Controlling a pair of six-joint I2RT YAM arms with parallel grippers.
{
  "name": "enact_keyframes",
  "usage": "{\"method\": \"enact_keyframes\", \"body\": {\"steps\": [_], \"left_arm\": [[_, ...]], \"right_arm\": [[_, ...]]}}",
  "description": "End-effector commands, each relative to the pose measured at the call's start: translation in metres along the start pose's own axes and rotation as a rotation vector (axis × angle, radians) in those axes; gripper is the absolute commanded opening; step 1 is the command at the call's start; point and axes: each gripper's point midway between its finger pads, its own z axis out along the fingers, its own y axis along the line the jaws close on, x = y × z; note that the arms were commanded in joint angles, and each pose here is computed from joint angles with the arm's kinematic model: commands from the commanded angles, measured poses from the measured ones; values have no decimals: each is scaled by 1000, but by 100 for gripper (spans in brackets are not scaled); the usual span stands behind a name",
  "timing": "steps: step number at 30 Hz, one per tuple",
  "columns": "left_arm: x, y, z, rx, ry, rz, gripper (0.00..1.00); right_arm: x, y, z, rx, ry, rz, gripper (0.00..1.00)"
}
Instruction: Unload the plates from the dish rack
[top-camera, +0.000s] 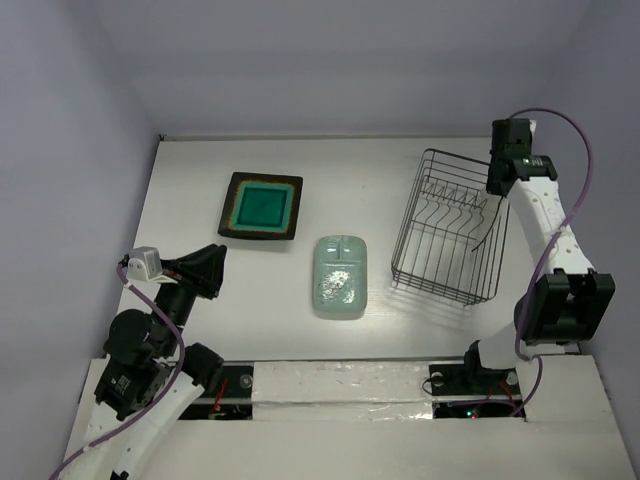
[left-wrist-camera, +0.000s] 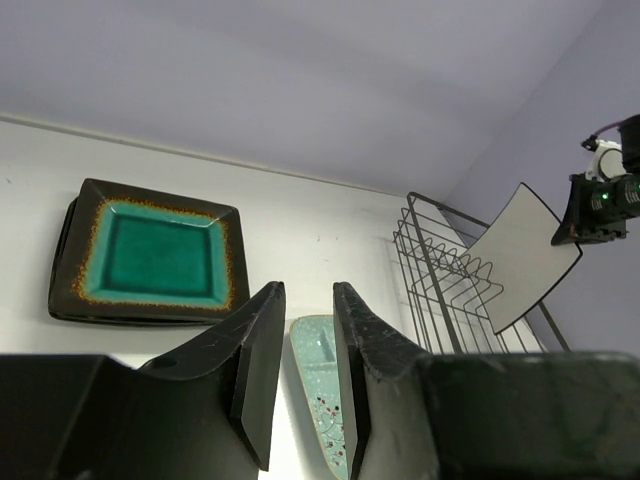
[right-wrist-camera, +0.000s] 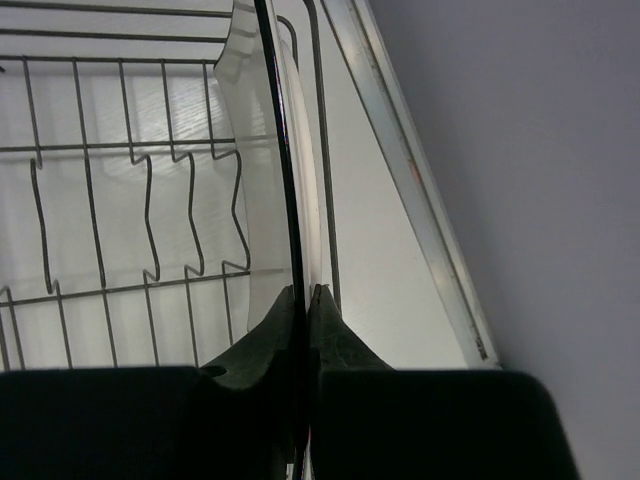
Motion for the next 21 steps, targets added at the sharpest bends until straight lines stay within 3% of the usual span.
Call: {"method": "enact_keyframes", "body": {"steps": [1, 10, 21], "left_arm": [[-8, -6, 2, 25, -32, -5, 23], [-7, -6, 3, 23, -27, -4, 23], [-9, -6, 2, 26, -33, -6, 23]], "right_arm": [[-35, -30, -32, 202, -87, -42, 0], [-73, -53, -86, 186, -218, 80, 0], [-115, -81, -174, 45, -450, 324, 0]]}}
